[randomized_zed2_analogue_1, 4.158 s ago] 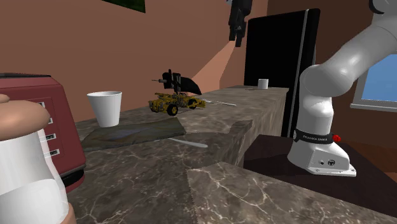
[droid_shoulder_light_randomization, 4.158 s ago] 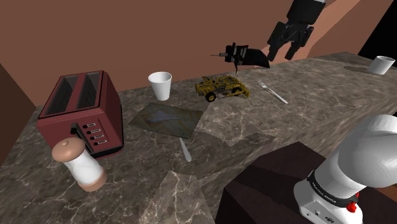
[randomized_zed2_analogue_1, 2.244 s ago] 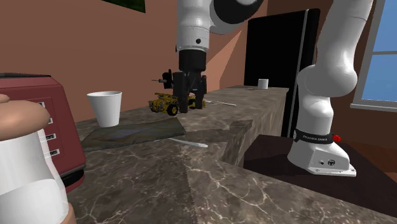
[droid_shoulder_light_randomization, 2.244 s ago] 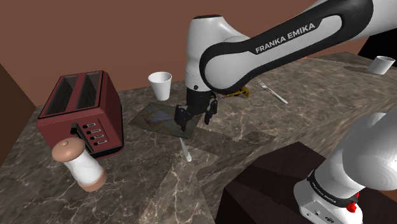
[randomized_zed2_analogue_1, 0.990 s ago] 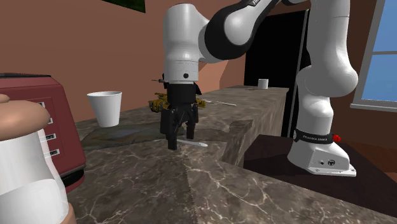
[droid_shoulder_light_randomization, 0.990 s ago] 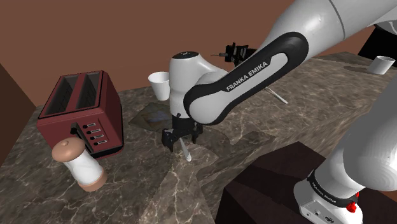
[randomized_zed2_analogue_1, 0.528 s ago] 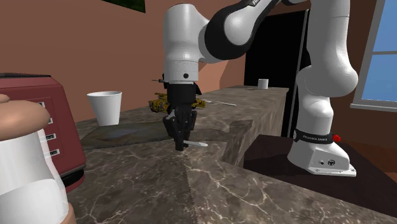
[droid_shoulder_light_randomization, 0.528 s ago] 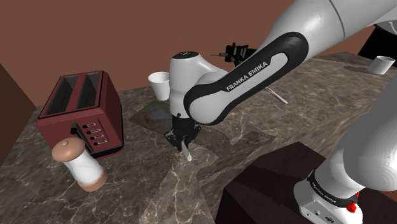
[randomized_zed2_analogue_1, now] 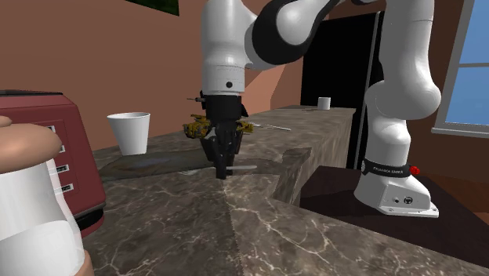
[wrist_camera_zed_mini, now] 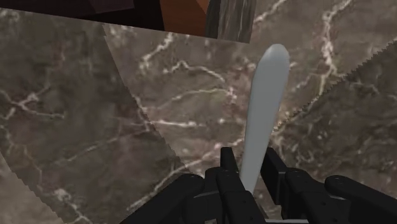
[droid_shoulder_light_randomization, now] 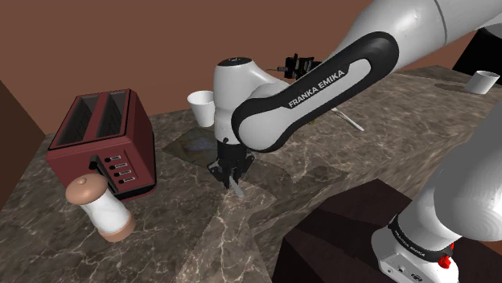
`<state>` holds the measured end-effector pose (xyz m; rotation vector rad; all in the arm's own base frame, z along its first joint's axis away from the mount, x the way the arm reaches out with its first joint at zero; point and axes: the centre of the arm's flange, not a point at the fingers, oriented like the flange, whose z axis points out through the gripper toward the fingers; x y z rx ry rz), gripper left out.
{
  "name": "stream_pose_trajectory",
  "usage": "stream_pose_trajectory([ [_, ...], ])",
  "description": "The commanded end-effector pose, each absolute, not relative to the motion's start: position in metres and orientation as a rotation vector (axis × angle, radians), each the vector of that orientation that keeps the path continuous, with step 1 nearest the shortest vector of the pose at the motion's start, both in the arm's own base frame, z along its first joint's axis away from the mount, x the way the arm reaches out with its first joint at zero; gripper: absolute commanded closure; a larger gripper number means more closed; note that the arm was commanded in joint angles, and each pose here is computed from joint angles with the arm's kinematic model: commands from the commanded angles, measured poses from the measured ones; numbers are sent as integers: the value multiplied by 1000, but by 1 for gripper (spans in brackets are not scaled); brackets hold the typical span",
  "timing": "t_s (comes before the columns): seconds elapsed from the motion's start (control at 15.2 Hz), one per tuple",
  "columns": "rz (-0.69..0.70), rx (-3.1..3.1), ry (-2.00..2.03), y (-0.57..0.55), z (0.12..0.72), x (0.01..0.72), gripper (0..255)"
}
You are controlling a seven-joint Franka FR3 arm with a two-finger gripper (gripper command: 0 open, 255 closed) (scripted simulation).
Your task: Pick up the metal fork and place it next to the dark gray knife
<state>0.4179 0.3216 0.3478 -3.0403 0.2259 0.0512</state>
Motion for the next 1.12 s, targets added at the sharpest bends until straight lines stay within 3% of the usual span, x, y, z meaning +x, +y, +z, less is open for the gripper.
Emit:
stream_pose_trajectory([
  [0.0, 51, -3040, 226, 322, 358, 418, 255],
  [1.06, 51, -3040, 226, 322, 443, 418, 255],
])
